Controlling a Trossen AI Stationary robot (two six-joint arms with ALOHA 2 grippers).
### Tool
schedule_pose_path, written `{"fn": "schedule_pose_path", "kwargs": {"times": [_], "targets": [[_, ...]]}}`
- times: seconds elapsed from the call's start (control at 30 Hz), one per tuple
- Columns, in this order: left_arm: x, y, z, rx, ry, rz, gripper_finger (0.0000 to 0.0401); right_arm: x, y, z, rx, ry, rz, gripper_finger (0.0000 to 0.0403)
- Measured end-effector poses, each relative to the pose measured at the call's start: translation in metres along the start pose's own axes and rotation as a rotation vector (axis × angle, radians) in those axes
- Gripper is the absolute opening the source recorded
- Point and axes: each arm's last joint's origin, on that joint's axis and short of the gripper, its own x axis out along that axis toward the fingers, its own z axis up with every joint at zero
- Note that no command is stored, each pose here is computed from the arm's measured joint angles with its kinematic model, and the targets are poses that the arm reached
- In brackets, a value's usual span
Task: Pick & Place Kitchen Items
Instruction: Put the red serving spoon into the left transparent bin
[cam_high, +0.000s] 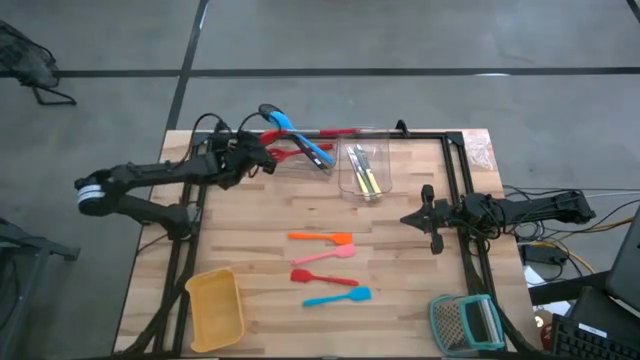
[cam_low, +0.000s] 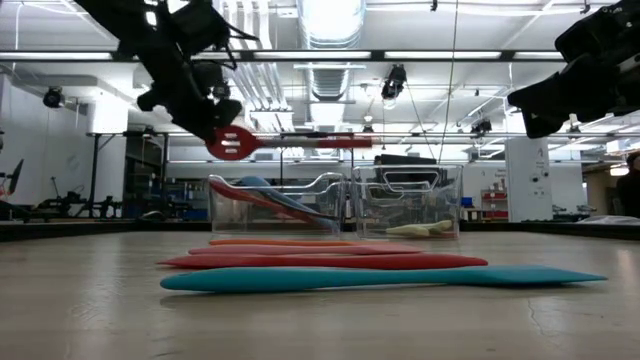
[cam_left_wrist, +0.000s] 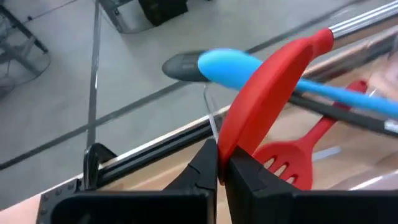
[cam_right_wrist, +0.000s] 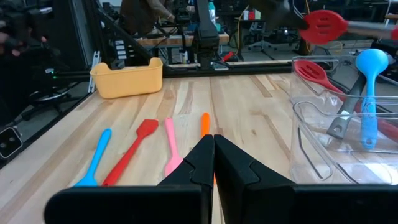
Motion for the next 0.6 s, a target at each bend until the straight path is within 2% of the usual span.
{"fn": "schedule_pose_path", "kwargs": {"times": [0.1, 0.3, 0.6], "targets": [[0.012, -0.004, -0.006, 0.042, 0.04, 0.027, 0.0012, 0.0, 0.0, 0.0, 0.0, 0.0, 0.0, 0.0009], [0.019, -0.008, -0.011, 0.038, 0.047, 0.102, 0.0011, 0.0, 0.0, 0.0, 0.002, 0.0, 0.0, 0.0008], [-0.003, 0.017, -0.006, 0.082, 0.03, 0.174, 0.0011, 0.0, 0.0, 0.0, 0.0, 0.0, 0.0, 0.0008]]}}
